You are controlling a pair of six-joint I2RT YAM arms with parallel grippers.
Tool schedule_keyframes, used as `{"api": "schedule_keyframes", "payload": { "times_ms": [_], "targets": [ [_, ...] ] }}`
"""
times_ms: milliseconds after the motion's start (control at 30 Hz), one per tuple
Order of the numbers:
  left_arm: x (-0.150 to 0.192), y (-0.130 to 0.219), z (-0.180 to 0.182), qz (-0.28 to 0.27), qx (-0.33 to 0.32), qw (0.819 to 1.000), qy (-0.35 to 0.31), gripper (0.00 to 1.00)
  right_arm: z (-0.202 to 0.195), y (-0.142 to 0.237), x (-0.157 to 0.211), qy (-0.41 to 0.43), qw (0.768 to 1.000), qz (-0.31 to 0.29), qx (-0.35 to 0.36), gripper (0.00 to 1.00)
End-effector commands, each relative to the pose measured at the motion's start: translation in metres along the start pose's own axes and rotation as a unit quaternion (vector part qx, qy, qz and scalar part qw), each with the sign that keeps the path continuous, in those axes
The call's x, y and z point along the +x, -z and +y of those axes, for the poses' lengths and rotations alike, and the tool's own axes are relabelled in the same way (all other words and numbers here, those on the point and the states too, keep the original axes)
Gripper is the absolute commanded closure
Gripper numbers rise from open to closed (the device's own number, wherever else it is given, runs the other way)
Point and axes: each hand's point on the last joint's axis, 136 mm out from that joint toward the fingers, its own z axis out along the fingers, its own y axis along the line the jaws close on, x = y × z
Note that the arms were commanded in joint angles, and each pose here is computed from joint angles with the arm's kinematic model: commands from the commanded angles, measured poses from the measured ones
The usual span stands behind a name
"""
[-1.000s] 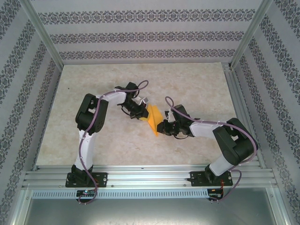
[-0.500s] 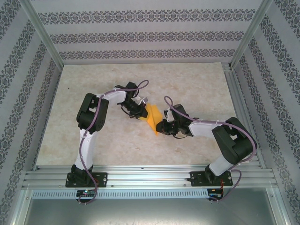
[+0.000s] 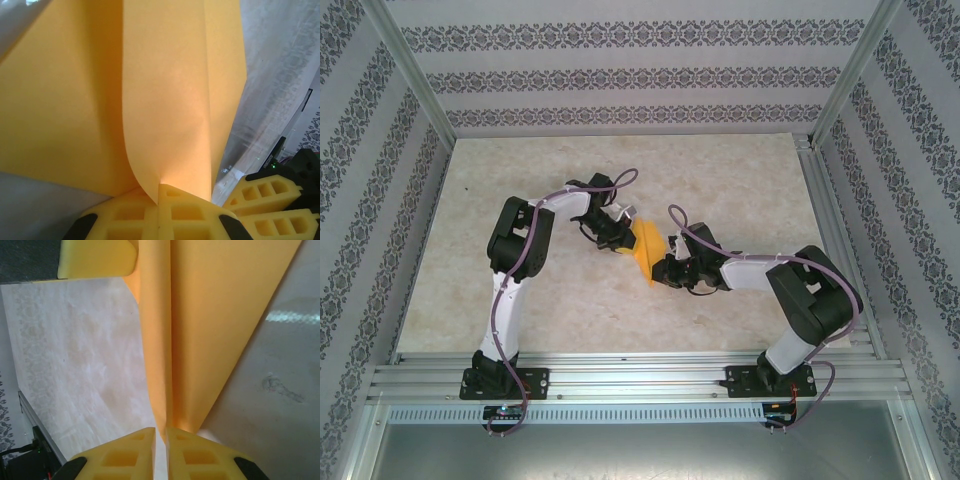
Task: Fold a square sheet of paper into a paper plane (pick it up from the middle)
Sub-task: Fourth fold the wing at the center of the table.
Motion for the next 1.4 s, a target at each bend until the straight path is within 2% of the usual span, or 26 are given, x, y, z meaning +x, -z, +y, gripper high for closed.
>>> {"api": "schedule_keyframes", "payload": {
  "times_ms": [0, 333, 567, 1067, 1133, 1167, 1200, 1367],
  "targets": [
    [-0.006, 0.003, -0.001, 0.002, 0.013, 1.000, -0.011, 1.00, 0.014, -0.004, -0.012, 0.007, 1.000, -0.010, -0.023, 0.86],
    [-0.012, 0.004, -0.006, 0.010, 0.022, 0.999, -0.025, 1.00, 0.006, -0.010, -0.011, 0.002, 1.000, -0.005, -0.015, 0.86],
    [-0.013, -0.001, 0.004, 0.020, 0.014, 1.000, -0.019, 1.00, 0.007, -0.011, -0.010, 0.002, 1.000, 0.001, -0.016, 0.87],
    [-0.015, 0.003, 0.019, 0.018, 0.015, 1.000, -0.007, 1.00, 0.024, 0.003, -0.030, -0.007, 0.998, -0.037, -0.058, 0.90],
    [-0.014, 0.002, 0.020, 0.021, 0.016, 1.000, -0.005, 1.00, 0.023, 0.003, -0.032, -0.011, 0.998, -0.037, -0.059, 0.88],
    [-0.015, 0.002, 0.020, 0.019, 0.016, 1.000, -0.006, 1.00, 0.025, 0.003, -0.032, -0.011, 0.997, -0.037, -0.061, 0.82],
    [-0.015, 0.002, 0.020, 0.020, 0.016, 1.000, -0.005, 1.00, 0.024, 0.004, -0.032, -0.012, 0.997, -0.038, -0.061, 0.80],
    [-0.015, 0.003, 0.020, 0.020, 0.017, 1.000, -0.005, 1.00, 0.022, 0.008, -0.030, -0.005, 0.998, -0.037, -0.047, 0.79]
  ]
}}
